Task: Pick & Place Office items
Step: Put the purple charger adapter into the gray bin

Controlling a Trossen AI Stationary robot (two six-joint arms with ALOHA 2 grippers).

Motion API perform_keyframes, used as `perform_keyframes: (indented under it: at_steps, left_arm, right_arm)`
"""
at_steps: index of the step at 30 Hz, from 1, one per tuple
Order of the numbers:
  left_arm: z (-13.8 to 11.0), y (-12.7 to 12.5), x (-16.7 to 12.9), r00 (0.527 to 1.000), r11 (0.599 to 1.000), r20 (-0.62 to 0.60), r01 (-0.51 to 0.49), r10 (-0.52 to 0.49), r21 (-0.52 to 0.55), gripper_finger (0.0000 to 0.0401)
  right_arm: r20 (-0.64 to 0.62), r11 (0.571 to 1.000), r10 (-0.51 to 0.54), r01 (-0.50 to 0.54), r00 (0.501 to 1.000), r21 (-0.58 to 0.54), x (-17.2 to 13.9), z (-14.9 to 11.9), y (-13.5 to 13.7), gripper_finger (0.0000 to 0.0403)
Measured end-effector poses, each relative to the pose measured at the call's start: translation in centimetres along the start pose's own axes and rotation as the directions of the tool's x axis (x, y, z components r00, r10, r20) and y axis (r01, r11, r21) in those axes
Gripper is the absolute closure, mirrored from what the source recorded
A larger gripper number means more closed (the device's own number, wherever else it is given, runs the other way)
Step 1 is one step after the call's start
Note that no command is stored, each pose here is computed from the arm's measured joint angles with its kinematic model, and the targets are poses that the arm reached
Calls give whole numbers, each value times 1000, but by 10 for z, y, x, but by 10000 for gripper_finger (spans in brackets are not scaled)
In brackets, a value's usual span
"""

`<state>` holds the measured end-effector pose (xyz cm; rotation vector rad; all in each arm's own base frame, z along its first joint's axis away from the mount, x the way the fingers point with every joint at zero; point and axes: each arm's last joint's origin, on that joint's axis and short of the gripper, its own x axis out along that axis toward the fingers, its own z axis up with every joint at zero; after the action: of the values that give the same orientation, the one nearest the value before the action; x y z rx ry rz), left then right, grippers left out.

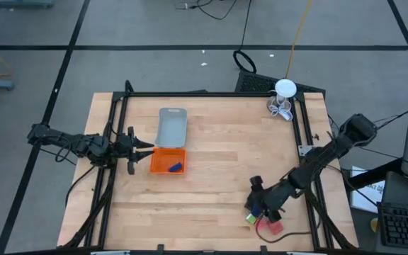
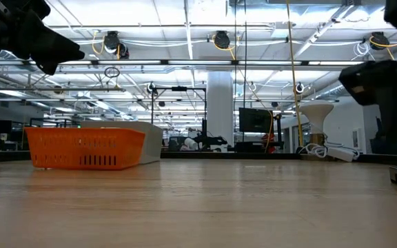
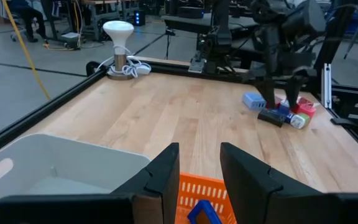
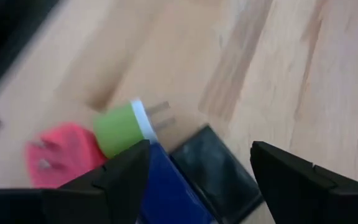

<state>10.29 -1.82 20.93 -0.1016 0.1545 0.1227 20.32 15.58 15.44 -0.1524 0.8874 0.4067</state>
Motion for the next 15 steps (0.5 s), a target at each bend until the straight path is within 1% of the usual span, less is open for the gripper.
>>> perform_keyframes:
  at_steps: [2, 9, 12, 15]
  left_arm:
    - [0, 0, 0, 1000, 1000, 0, 0, 0, 0, 283]
    - [0, 0, 0, 1000, 1000, 0, -1, 1, 0, 283]
    - [0, 0, 0, 1000, 1000, 1, -1, 1, -1, 283]
    - [0, 0, 0, 1000, 1000, 1, -1, 1, -1, 283]
  right_arm:
    - [-38, 1000, -12, 11, 999, -26, 6, -2, -1, 134]
    - [-75, 999, -54, 55, 996, 2, 16, -3, -13, 134]
    - [-59, 991, -132, 134, 989, 19, 15, -2, -21, 134]
    - [-45, 972, -229, 231, 972, 39, 14, 0, -31, 134]
